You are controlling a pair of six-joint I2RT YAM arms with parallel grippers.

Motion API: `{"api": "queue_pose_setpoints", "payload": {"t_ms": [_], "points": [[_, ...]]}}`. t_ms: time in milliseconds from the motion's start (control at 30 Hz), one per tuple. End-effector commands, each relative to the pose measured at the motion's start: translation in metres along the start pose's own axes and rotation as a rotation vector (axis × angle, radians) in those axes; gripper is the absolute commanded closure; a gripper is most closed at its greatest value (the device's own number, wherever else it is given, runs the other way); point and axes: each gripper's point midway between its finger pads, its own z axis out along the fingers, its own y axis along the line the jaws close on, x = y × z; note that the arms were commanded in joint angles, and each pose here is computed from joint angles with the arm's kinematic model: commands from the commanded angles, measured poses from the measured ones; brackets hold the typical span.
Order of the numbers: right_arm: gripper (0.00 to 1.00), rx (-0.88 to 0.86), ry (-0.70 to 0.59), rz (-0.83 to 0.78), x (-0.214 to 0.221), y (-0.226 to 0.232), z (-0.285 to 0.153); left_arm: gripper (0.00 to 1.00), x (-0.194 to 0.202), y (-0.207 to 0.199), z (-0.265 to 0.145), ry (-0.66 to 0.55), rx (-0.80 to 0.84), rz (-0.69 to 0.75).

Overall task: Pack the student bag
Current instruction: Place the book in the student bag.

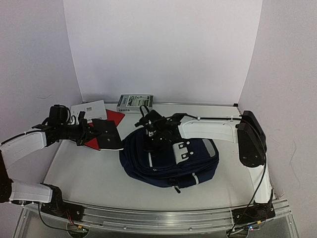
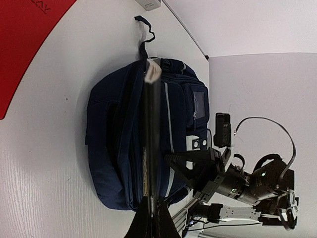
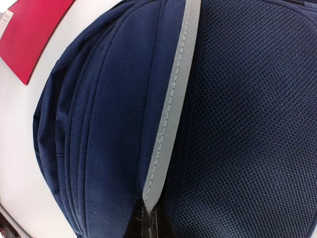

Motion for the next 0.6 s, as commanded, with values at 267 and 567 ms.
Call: {"api": "queue_pose_setpoints", "payload": {"t_ms": [267,567], "points": [[1.00,-0.445,-0.263,0.152,-0.082,0.031,-0.142,1.00,0.020,-0.008,0.009,0.069,0.124,-0.009],[1.00,-0.551,-0.309,0.142,-0.089,0.044,-0.168,1.00,0.051,-0.046,0.055,0.183,0.197,0.047]]}}
